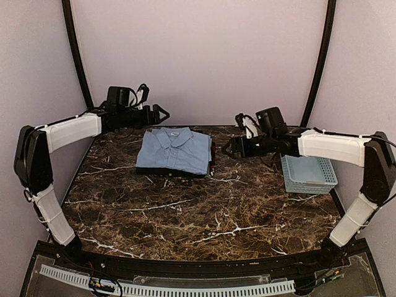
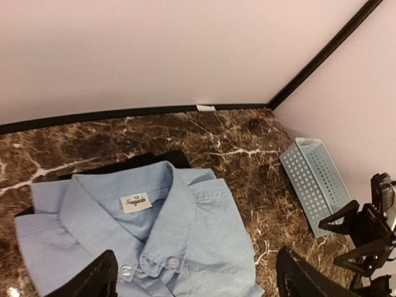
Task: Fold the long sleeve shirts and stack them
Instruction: Smooth out the square-folded shirt, then reset both arms
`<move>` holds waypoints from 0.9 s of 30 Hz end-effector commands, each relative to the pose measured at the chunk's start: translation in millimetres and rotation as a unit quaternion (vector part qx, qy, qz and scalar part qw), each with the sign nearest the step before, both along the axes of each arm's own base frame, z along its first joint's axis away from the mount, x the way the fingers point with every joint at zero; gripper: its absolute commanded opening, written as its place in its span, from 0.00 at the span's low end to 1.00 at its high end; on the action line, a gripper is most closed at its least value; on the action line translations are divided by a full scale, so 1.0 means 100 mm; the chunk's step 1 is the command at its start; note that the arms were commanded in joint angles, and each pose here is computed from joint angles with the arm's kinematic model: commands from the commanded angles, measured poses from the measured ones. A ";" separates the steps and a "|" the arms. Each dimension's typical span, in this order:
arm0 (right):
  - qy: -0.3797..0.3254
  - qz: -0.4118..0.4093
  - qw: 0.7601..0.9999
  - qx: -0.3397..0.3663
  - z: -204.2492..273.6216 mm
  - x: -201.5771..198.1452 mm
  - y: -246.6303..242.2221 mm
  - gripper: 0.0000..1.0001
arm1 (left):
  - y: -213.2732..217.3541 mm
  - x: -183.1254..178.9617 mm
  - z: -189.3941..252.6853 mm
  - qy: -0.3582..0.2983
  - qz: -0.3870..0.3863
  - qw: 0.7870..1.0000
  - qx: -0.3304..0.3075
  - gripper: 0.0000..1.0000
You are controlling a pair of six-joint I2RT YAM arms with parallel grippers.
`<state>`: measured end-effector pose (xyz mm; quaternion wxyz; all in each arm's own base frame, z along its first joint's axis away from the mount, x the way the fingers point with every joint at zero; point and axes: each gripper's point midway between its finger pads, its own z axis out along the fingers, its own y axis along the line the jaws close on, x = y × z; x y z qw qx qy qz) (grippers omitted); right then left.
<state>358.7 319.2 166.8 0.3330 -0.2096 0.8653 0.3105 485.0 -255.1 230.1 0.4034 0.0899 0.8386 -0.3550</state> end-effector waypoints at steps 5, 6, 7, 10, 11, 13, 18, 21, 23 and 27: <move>-0.080 -0.180 0.976 -0.095 0.68 0.29 -1.46 0.99 | 1.34 -0.67 0.81 -0.145 0.238 0.951 0.132 0.99; -0.084 -0.189 0.974 -0.095 0.74 0.30 -1.54 0.99 | 1.43 -0.75 0.86 -0.149 0.247 0.949 0.128 0.99; -0.085 -0.197 0.972 -0.094 0.79 0.31 -1.61 0.99 | 1.46 -0.79 0.87 -0.149 0.248 0.949 0.125 0.99; -0.105 -0.244 0.960 -0.093 0.98 0.36 -1.87 0.99 | 1.65 -0.90 0.86 -0.137 0.258 0.949 0.118 0.99; -0.112 -0.259 0.955 -0.089 1.06 0.36 -1.95 0.99 | 1.70 -0.94 0.87 -0.134 0.257 0.950 0.115 0.99; -0.128 -0.266 0.952 -0.082 1.19 0.33 -2.03 0.99 | 1.76 -1.01 0.90 -0.136 0.254 0.951 0.116 0.99; -0.154 -0.251 0.952 -0.088 1.41 0.17 -2.07 0.98 | 1.81 -1.23 1.09 -0.167 0.246 0.947 0.124 0.99; -0.168 -0.256 0.948 -0.091 1.47 0.05 -2.14 0.99 | 1.85 -1.42 1.12 -0.177 0.240 0.945 0.133 0.99; -0.177 -0.258 0.945 -0.090 1.47 -0.05 -2.18 0.99 | 1.86 -1.53 1.06 -0.180 0.235 0.946 0.134 0.99; -0.213 -0.265 0.937 -0.076 1.51 -0.27 -2.27 0.99 | 1.87 -1.71 0.96 -0.196 0.234 0.945 0.120 0.99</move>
